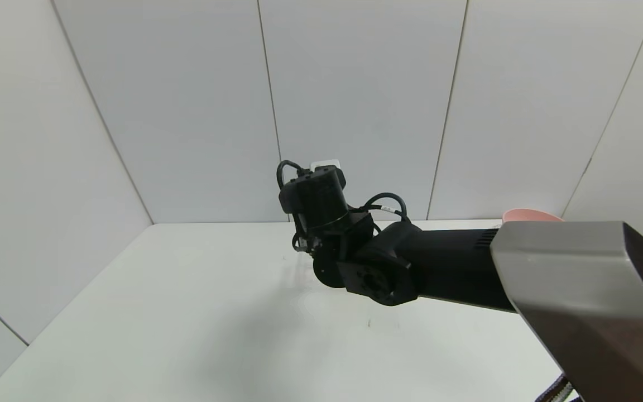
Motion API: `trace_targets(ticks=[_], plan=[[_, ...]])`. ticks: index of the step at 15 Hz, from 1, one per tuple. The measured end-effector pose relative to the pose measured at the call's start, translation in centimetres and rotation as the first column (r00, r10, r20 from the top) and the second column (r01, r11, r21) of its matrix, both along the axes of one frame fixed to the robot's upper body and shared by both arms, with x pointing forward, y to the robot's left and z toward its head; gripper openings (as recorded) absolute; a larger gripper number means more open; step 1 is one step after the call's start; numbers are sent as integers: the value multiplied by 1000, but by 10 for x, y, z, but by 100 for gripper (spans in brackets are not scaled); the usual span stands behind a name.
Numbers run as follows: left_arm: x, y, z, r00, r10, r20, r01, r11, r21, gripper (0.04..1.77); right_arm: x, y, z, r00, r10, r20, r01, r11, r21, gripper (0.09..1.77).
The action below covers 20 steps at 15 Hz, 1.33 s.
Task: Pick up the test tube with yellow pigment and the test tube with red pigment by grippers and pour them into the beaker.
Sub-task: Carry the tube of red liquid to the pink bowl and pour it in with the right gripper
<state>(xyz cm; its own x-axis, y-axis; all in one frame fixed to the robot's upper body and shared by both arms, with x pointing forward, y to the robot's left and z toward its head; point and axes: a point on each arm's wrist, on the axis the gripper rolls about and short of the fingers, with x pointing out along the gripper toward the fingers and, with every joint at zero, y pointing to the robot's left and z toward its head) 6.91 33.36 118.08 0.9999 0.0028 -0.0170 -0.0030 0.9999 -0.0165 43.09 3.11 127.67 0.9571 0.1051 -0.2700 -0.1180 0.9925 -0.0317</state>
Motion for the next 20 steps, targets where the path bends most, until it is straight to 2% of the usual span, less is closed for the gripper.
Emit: trace_targets(ticks=[4, 8, 12, 16, 20], plan=[[0, 0, 0, 1000, 0, 0, 0, 1000, 0, 172, -8, -3, 10, 1000, 9, 3, -9, 1000, 3, 50], [0, 0, 0, 1000, 0, 0, 0, 1000, 0, 172, -23, -14, 1, 999, 24, -47, -27, 999, -47, 50], [0, 0, 0, 1000, 0, 0, 0, 1000, 0, 172, -54, -43, -8, 980, 120, -160, -136, 987, -91, 50], [0, 0, 0, 1000, 0, 0, 0, 1000, 0, 172, -88, -96, 7, 954, 210, -216, -232, 969, -83, 50], [0, 0, 0, 1000, 0, 0, 0, 1000, 0, 172, -111, -171, 25, 927, 289, -240, -322, 940, -112, 50]])
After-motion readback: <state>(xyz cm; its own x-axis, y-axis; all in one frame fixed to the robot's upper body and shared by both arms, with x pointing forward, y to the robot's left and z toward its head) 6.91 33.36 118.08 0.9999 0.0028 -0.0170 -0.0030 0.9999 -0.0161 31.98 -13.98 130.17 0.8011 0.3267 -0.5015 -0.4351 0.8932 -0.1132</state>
